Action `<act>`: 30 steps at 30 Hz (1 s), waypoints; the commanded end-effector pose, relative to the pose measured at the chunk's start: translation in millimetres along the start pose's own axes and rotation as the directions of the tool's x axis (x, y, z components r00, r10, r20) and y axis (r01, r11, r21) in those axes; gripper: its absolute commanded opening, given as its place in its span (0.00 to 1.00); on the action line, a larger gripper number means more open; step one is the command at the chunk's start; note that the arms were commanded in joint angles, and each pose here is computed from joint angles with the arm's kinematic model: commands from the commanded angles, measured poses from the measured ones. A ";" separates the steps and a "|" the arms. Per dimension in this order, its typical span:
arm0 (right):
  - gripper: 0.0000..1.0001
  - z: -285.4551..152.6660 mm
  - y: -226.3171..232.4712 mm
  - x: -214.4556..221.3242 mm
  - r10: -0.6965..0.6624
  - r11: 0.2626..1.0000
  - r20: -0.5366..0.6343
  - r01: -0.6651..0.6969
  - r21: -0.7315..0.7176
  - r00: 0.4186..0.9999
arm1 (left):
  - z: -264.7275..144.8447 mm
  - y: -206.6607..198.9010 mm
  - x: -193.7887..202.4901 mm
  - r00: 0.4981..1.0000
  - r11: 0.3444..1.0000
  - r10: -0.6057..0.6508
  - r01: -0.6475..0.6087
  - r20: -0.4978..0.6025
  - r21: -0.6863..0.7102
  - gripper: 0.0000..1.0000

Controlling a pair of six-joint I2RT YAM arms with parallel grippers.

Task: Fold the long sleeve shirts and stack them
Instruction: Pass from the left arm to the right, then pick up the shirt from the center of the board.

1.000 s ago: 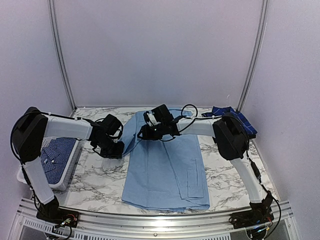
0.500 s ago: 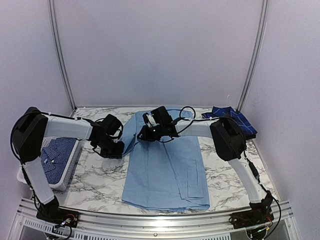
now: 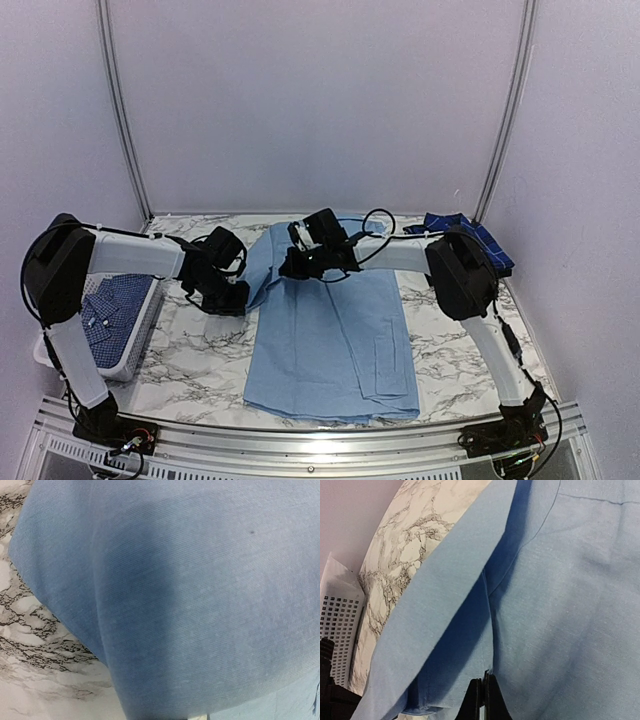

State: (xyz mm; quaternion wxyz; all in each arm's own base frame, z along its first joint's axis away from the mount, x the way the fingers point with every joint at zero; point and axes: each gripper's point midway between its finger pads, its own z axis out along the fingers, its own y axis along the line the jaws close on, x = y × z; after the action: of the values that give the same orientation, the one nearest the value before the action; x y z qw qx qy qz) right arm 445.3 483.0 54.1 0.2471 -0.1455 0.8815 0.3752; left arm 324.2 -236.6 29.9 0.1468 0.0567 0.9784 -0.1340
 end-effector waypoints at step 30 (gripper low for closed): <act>0.00 -233.7 29.4 -117.1 -0.252 0.926 0.363 0.115 0.360 0.897 | -58.8 -37.6 88.2 0.988 0.970 0.028 0.010 -0.152 0.242 0.40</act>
State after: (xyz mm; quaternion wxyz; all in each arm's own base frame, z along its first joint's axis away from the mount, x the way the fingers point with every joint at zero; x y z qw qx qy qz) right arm 460.4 352.8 242.6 0.4472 -0.1077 0.8570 0.2322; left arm 272.6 -260.9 95.4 0.1363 0.0888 0.9498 -0.2673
